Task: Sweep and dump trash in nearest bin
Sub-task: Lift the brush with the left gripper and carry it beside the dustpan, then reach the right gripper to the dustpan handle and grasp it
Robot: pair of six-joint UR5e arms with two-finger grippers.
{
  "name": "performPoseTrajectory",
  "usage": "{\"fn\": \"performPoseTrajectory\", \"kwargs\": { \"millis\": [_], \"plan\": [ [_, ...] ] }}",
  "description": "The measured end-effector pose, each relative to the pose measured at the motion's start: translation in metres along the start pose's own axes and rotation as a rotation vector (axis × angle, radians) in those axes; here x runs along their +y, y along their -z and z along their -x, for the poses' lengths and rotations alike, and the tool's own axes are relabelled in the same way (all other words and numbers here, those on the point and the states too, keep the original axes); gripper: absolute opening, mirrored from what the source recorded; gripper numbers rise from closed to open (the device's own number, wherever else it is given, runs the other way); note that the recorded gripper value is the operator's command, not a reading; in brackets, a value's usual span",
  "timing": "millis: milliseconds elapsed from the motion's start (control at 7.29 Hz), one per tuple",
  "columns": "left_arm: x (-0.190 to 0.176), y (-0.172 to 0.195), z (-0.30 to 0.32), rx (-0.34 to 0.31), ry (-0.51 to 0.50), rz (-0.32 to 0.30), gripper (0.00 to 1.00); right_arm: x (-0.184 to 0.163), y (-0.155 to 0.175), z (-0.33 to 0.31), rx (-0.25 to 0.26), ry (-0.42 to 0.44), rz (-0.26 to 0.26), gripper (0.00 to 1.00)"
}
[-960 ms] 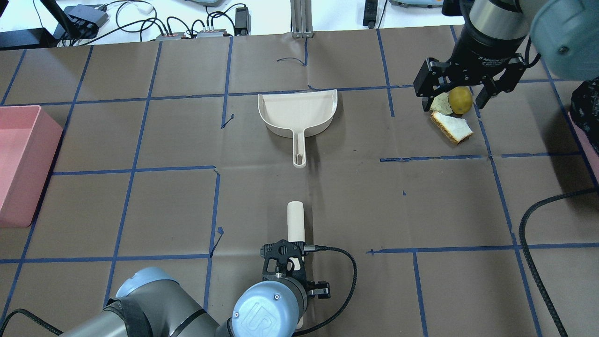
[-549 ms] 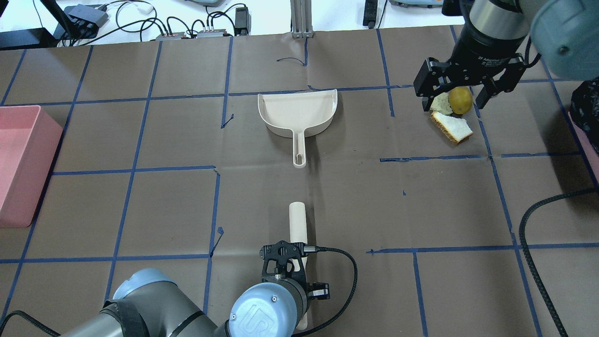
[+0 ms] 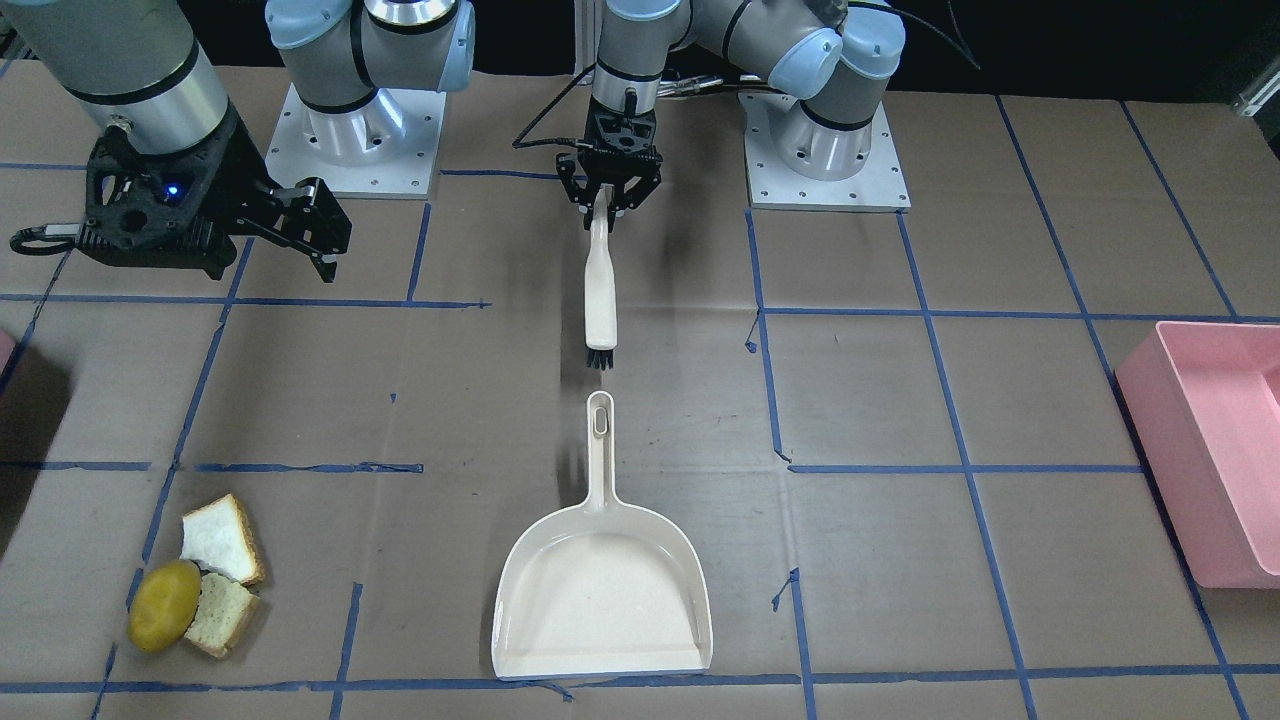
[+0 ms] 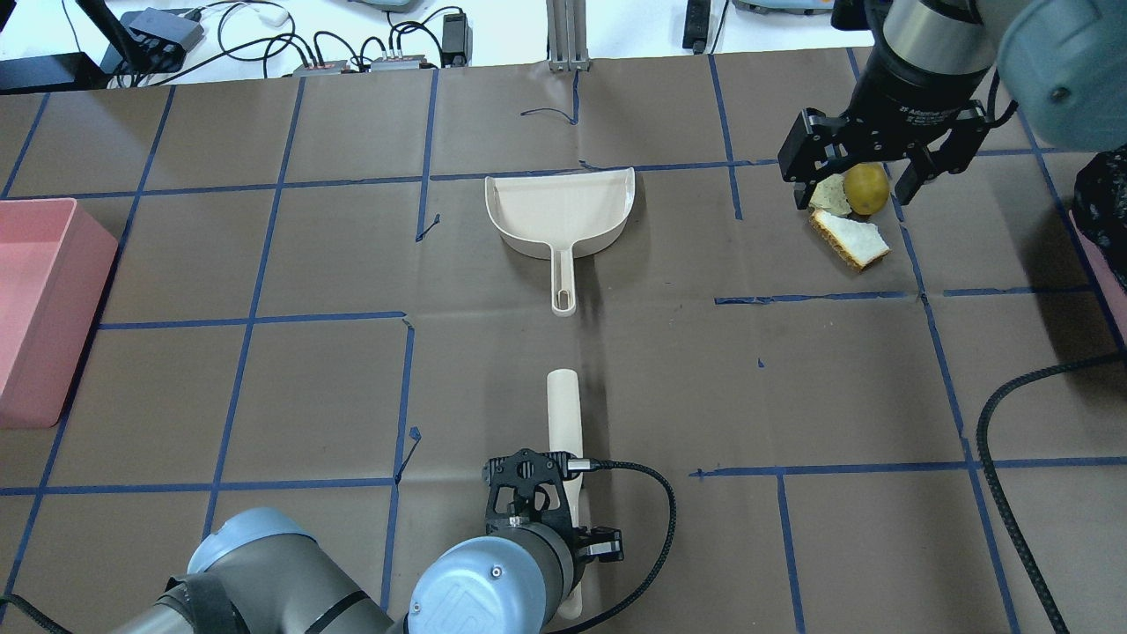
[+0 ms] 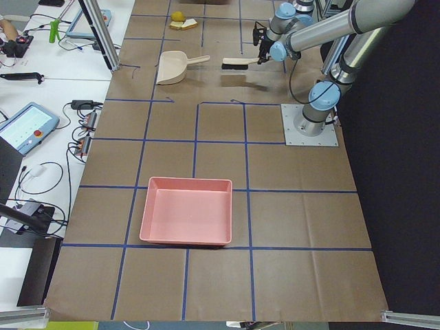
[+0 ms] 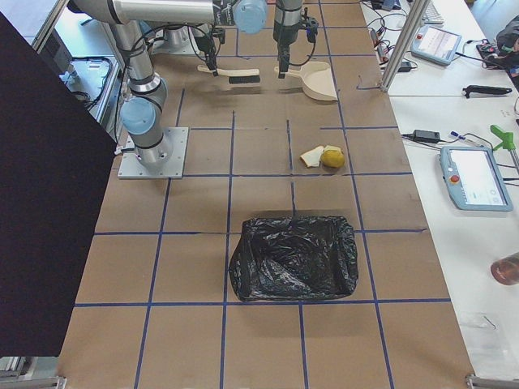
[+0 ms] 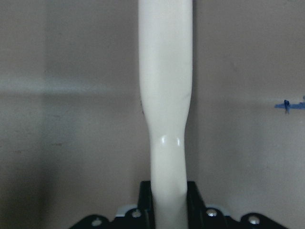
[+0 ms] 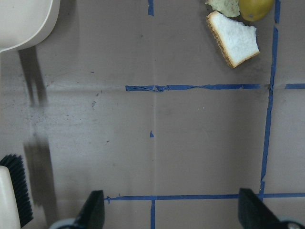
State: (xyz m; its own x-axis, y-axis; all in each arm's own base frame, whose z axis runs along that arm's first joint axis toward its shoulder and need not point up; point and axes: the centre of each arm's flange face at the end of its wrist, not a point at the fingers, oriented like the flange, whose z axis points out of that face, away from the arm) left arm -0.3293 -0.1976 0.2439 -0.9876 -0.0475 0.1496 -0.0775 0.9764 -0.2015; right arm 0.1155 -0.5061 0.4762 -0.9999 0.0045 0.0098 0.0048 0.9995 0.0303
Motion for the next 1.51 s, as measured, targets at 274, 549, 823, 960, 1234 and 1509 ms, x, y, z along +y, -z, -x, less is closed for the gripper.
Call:
{"fn": "performPoseTrajectory", "kwargs": {
  "millis": [274,549,823,960,1234,1509],
  "plan": [
    [-0.017,0.017,0.011,-0.066,0.031,0.002,0.03,0.0,0.0,0.0,-0.001,0.0,0.0,1.0],
    [-0.055,0.048,0.016,-0.115,0.053,0.023,0.03,0.0,0.001,0.001,-0.01,0.0,-0.002,1.0],
    [-0.109,0.079,0.031,-0.139,0.003,0.037,0.03,0.001,0.0,0.001,-0.005,0.001,0.005,1.0],
    [-0.138,0.096,0.043,-0.151,-0.037,0.051,0.03,0.001,0.0,0.0,-0.003,-0.001,0.012,1.0],
    [-0.195,0.129,0.078,-0.177,-0.097,0.086,0.04,0.002,0.003,0.0,-0.003,-0.005,0.01,1.0],
    [-0.239,0.151,0.12,-0.193,-0.097,0.138,0.04,-0.001,0.001,0.004,-0.012,-0.006,0.011,1.0]
  ]
}}
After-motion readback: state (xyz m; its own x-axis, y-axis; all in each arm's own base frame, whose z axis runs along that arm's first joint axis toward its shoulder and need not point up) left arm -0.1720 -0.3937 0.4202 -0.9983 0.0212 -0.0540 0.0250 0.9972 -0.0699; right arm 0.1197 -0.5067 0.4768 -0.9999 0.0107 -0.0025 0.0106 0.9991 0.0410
